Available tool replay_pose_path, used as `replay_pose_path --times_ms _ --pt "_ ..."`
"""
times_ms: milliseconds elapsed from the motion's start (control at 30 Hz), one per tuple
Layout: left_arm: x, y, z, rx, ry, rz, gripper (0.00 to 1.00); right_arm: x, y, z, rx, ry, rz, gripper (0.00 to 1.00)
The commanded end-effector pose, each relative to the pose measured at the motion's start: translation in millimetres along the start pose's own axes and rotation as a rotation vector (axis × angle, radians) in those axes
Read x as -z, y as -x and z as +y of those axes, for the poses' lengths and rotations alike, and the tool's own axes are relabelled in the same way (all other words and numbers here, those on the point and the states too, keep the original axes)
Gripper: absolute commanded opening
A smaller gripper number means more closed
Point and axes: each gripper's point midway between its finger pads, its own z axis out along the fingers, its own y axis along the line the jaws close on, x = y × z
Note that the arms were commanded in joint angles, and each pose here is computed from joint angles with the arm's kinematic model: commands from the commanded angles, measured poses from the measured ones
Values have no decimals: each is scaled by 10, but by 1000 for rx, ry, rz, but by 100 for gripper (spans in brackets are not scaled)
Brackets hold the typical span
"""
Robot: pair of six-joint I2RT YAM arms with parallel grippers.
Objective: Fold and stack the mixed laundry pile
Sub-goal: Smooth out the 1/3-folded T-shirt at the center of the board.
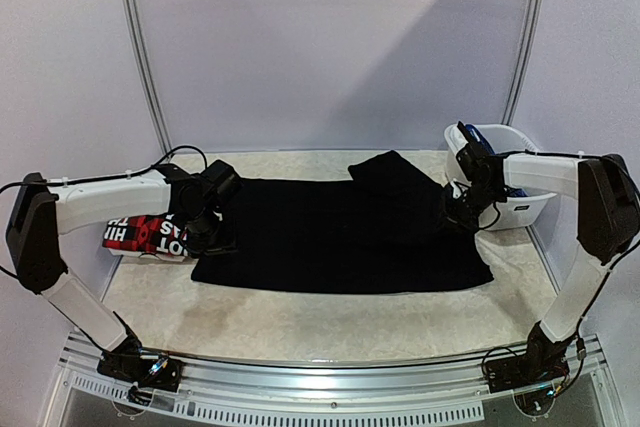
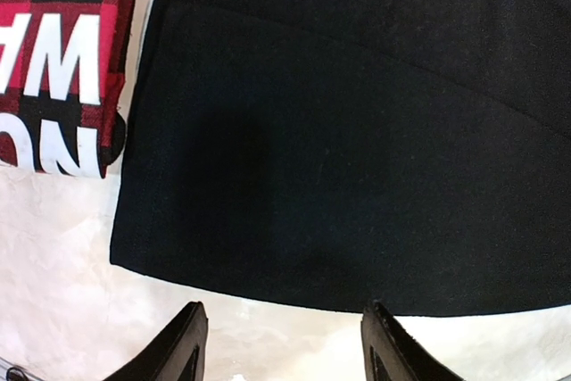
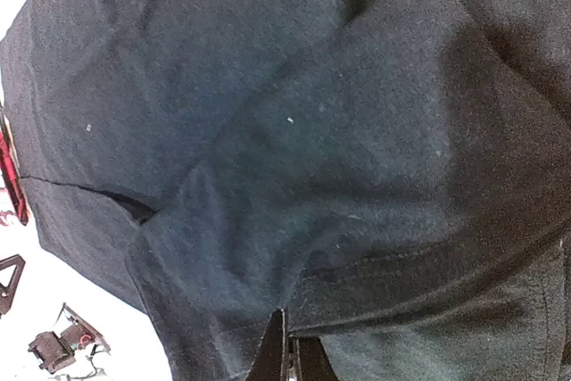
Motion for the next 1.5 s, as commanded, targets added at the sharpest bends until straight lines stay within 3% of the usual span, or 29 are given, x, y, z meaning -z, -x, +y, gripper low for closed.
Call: replay_pose_path --times_ms 0,500,1000,1267,1467 --pt "-61 -37 -44 -11 0 4 59 17 57 19 7 -31 16 0" --pt "-77 14 -76 -34 16 5 58 -109 462 215 -6 -31 14 0" --pt "-49 91 -71 -75 53 2 58 -437 1003 532 -96 51 5 9" --pt "-60 116 -99 -92 61 11 58 -670 1368 619 -105 66 -30 24" --pt "-33 120 -91 -105 65 13 58 -624 1712 979 -92 218 -81 38"
